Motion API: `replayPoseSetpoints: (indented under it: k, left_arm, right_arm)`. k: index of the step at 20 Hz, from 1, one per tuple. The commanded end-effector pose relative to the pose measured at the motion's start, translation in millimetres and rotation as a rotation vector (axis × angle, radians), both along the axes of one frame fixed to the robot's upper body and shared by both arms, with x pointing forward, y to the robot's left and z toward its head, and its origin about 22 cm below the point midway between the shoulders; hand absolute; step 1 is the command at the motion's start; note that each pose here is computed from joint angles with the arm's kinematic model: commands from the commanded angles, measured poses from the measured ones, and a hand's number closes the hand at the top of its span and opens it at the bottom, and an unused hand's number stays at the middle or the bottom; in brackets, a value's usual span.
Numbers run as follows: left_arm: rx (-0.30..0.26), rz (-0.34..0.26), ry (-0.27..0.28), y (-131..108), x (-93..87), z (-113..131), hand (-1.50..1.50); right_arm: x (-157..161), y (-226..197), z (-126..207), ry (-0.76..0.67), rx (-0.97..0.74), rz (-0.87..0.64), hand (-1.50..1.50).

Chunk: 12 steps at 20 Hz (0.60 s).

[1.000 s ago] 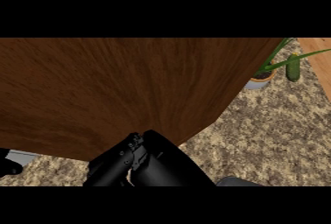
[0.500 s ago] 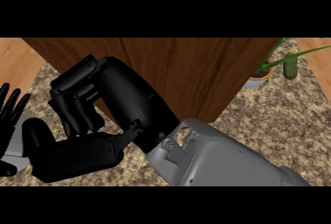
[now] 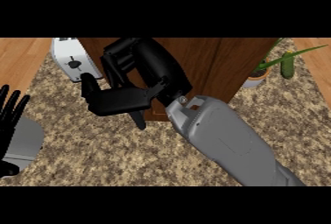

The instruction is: Pick up the wine, place it into the cabinet and close the cabinet

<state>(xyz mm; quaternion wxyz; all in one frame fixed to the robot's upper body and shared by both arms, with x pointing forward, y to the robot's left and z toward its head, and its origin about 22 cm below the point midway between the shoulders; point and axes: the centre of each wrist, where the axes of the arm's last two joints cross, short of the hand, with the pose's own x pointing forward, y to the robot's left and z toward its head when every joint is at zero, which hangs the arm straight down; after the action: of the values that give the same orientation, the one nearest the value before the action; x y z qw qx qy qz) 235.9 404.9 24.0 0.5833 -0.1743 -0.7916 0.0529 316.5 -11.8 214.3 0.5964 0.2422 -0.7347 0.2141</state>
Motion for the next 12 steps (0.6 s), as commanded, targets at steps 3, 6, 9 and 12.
replayPoseSetpoints:
  k: [3, 6, 9, 12]
  left_arm:
    - [-0.001, -0.009, 0.000, 6, 7.3, 11, -1.50]
    - [0.005, -0.008, 0.003, 18, 0.7, 3, -1.50]
    - [-0.002, -0.008, -0.008, 10, 5.7, 6, -1.50]
    - [-0.009, -0.027, 0.003, -1, 5.8, 2, -1.50]
  right_arm:
    - [42, -32, -19, -0.004, -0.035, -0.057, 1.50]
    - [46, -33, -35, -0.007, -0.045, -0.085, 1.50]
    - [67, -50, -14, -0.023, -0.072, -0.092, 1.50]
    - [62, -46, -42, -0.043, -0.079, -0.112, 1.50]
